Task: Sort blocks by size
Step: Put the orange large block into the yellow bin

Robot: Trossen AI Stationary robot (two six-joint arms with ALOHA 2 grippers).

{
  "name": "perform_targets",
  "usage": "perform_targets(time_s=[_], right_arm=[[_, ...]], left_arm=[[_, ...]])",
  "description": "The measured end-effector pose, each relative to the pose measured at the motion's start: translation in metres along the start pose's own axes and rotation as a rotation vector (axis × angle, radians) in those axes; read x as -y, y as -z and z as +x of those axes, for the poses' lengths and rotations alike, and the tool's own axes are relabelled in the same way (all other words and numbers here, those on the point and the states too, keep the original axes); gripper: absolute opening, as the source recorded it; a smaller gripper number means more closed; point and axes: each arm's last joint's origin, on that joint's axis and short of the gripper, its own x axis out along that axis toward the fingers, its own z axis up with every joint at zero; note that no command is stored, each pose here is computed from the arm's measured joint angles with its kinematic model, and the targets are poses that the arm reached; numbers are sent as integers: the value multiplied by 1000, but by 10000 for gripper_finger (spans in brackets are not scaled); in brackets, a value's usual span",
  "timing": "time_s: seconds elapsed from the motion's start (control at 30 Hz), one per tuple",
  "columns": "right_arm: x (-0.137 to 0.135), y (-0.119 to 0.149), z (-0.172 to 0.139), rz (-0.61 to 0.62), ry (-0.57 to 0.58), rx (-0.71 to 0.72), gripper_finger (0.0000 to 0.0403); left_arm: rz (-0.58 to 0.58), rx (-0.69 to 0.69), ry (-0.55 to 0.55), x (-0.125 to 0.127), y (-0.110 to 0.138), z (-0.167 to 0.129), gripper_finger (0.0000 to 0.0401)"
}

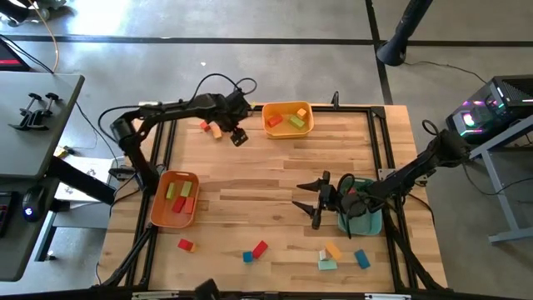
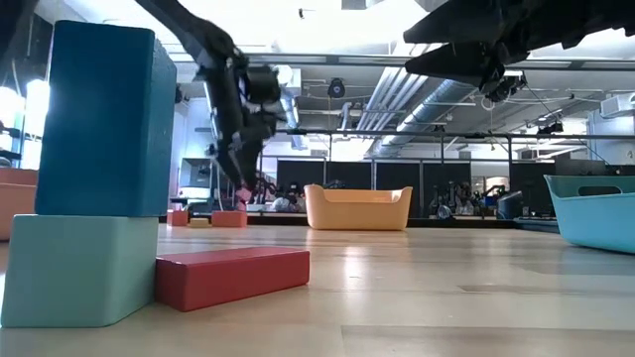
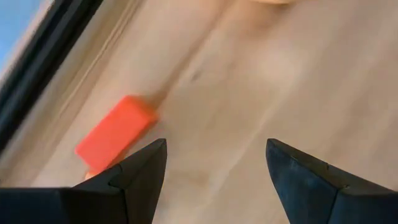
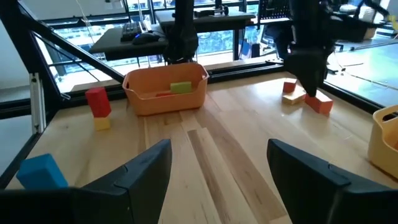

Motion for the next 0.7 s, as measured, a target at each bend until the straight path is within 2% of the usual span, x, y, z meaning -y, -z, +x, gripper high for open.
perform_targets(time_s=[0.13,0.27,0.43,0.6,0.7], right_arm=[[0,0,0,1,0,1,261],[0,0,0,-11,1,-2,261],[1,0,1,-15,5,-4,261],[2,0,2,-32,15,-2,261],[3,0,2,-39,20,-5,261]], left_arm=[[230,37,-9,20,2,-18,259],[389,-19,-98,26,5,-14,259],[418,-113,-180,6,4,14,259],[407,-133,-227,-17,0,36,259],[428,-129,-196,-25,-1,42,259]])
